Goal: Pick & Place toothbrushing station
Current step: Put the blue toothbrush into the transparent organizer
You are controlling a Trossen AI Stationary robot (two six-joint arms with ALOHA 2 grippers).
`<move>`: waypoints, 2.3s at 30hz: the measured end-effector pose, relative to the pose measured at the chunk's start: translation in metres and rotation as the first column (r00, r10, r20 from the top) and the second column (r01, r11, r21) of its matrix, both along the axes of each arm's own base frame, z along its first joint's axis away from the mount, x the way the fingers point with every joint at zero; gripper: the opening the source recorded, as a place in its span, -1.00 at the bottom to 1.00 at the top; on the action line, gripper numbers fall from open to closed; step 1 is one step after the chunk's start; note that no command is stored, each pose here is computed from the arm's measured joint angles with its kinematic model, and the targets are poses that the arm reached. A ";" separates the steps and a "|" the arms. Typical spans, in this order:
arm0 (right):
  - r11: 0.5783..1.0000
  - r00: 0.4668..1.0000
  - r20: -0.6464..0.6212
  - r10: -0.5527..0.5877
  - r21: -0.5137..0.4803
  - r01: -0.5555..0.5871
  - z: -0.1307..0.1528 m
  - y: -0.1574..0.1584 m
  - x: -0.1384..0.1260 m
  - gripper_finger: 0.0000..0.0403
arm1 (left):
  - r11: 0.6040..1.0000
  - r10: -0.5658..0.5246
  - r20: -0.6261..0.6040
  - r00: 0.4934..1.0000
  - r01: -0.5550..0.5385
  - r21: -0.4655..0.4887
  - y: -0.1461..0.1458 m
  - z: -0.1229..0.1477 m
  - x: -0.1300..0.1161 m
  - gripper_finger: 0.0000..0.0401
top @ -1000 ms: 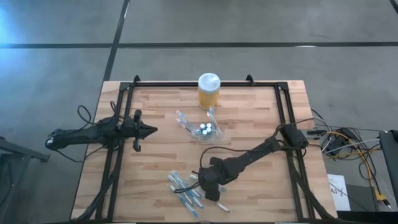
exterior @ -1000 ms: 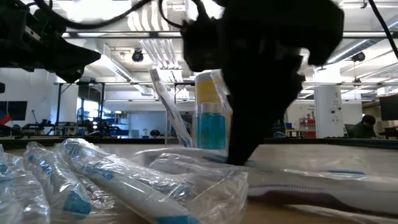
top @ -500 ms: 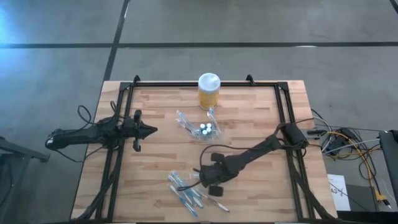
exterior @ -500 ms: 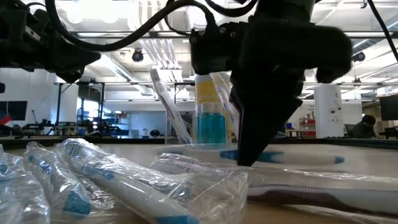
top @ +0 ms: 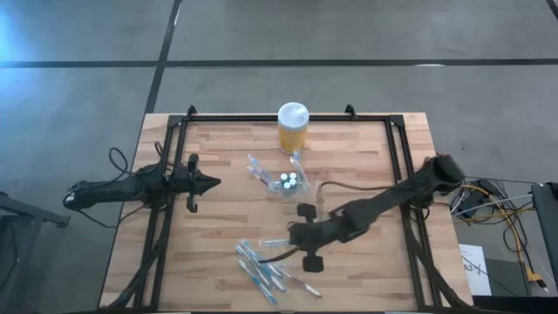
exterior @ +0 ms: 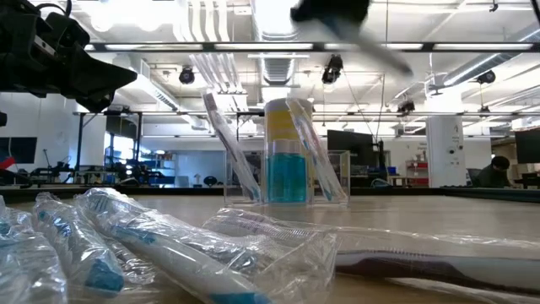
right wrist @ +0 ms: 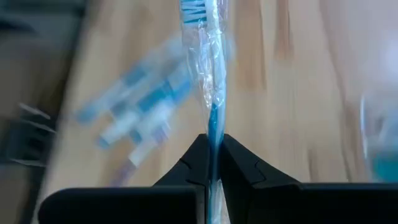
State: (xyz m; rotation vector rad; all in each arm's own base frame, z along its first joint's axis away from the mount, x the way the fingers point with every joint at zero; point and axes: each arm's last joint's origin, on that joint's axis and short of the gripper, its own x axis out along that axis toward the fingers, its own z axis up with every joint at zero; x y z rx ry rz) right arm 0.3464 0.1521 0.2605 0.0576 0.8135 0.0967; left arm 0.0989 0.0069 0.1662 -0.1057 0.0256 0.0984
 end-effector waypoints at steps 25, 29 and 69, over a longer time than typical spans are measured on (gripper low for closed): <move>0.993 0.607 0.787 0.113 -0.067 -0.098 -0.033 -0.056 -0.132 -0.93 | 0.991 0.004 0.045 0.999 0.002 -0.132 0.000 0.001 0.000 -0.94; 0.999 0.607 0.794 0.035 -0.025 -0.025 -0.043 -0.071 -0.148 -0.91 | 0.993 0.001 0.049 0.999 0.004 -0.116 0.000 0.002 0.000 -0.98; 0.979 0.460 0.869 -0.183 0.119 0.163 -0.068 -0.131 -0.257 -0.89 | 0.997 -0.007 0.031 1.000 0.010 -0.077 0.000 0.000 0.000 -0.95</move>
